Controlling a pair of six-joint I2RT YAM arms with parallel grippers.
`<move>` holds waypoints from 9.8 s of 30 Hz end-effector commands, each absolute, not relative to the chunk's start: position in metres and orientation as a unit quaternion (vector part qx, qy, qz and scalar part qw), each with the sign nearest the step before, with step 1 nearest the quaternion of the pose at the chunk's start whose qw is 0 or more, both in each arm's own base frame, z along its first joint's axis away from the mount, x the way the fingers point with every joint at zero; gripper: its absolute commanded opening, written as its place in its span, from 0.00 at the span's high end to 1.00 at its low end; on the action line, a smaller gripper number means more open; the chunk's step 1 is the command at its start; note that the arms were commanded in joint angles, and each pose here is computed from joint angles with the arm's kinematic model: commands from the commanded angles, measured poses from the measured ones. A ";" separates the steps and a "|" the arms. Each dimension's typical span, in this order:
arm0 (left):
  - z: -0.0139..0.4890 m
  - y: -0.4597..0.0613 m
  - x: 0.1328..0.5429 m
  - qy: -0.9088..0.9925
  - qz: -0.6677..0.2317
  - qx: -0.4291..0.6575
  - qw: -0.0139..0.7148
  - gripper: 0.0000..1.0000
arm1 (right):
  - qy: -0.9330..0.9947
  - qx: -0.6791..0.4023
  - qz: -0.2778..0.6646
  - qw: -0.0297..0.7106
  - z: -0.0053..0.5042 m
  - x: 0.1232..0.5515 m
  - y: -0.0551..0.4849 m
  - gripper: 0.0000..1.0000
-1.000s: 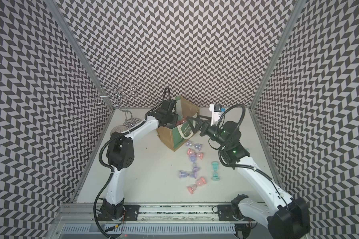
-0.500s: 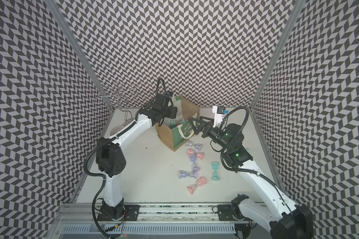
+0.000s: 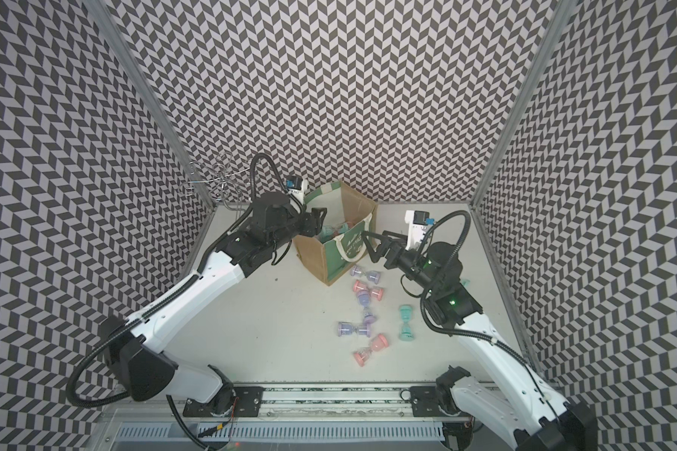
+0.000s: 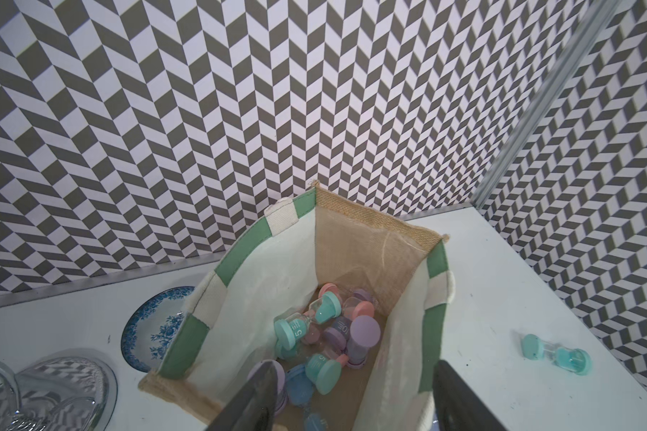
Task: Put the hourglass into the canvas bag
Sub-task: Place the hourglass in the canvas bag, then pick up the hourglass from the center of the board, then place the hourglass in the canvas bag, then pick up the hourglass from the center of the board.
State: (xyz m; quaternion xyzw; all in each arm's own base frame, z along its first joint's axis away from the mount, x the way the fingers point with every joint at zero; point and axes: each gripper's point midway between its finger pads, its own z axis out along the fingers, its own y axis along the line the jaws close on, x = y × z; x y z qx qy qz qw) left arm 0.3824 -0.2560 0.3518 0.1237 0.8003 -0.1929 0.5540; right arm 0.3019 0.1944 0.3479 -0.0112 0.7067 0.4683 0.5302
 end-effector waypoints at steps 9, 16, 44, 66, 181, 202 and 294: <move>0.324 -0.267 0.279 0.773 -0.259 0.163 0.556 0.32 | 0.760 -0.007 0.460 0.458 0.268 0.281 0.194 0.01; 0.266 -0.289 0.233 0.773 -0.301 0.236 0.506 0.31 | 0.799 -0.033 0.437 0.412 0.225 0.266 0.195 0.01; 0.075 -0.337 0.192 0.831 -0.250 0.375 0.325 0.17 | 0.798 -0.064 0.431 0.417 0.181 0.224 0.180 0.01; 0.040 -0.353 0.186 0.840 -0.254 0.382 0.290 0.21 | 0.802 -0.055 0.426 0.416 0.176 0.229 0.179 0.01; 0.233 -0.284 0.538 0.855 -0.156 0.106 0.483 0.80 | 0.720 -0.060 0.457 0.519 0.310 0.304 0.201 0.01; 0.174 -0.286 0.554 0.889 -0.108 0.120 0.428 0.57 | 0.725 -0.055 0.451 0.517 0.307 0.307 0.198 0.01; 0.036 -0.379 0.235 0.941 -0.107 0.150 0.284 0.14 | 0.866 0.065 0.322 0.376 0.133 0.238 0.135 0.01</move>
